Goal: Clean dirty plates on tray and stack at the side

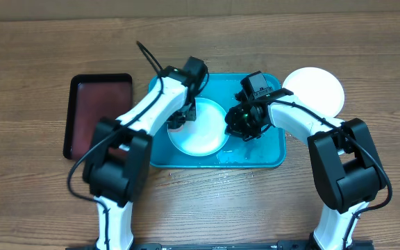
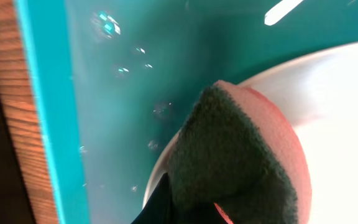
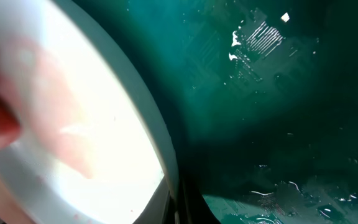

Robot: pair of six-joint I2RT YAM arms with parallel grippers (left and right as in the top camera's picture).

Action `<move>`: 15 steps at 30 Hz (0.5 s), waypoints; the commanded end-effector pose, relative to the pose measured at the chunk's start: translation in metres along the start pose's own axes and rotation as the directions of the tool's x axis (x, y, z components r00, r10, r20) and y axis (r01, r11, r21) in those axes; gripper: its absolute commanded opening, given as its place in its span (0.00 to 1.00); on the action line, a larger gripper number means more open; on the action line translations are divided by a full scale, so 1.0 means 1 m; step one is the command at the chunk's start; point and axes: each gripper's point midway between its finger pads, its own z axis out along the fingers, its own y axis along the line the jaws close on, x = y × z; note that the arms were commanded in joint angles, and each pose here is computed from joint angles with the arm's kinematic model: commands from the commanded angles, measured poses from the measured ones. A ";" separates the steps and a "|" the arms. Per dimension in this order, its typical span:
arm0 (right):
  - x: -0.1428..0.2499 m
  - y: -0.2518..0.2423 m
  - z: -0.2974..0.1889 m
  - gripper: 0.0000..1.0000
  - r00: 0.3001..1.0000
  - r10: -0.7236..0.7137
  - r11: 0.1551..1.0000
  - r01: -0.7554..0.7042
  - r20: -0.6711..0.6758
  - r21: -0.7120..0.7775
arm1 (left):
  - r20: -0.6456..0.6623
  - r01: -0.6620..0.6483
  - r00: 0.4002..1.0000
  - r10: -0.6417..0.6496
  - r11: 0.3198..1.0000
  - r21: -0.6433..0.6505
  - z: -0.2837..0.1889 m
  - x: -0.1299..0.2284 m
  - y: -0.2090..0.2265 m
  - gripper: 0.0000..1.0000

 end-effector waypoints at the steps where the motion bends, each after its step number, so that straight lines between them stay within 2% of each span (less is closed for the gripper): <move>1: 0.007 -0.024 0.012 0.04 0.999 0.033 0.996 -0.030 -0.028 0.081 | 0.138 0.080 0.986 -0.093 0.992 0.101 -0.060 -0.030 0.018 0.04; 5: -0.004 -0.036 -0.008 0.04 0.999 0.032 0.978 -0.037 0.029 0.206 | 0.173 0.055 0.982 -0.078 0.989 0.137 -0.080 -0.035 0.028 0.04; 10: -0.013 -0.045 -0.049 0.04 0.991 0.010 0.936 -0.057 0.136 0.347 | 0.145 0.039 0.988 -0.056 0.992 0.121 -0.070 -0.030 0.033 0.04; 15: -0.017 -0.059 -0.111 0.04 0.939 -0.033 0.825 -0.168 0.343 0.539 | 0.139 0.039 0.989 -0.055 0.993 0.115 -0.062 -0.031 0.031 0.04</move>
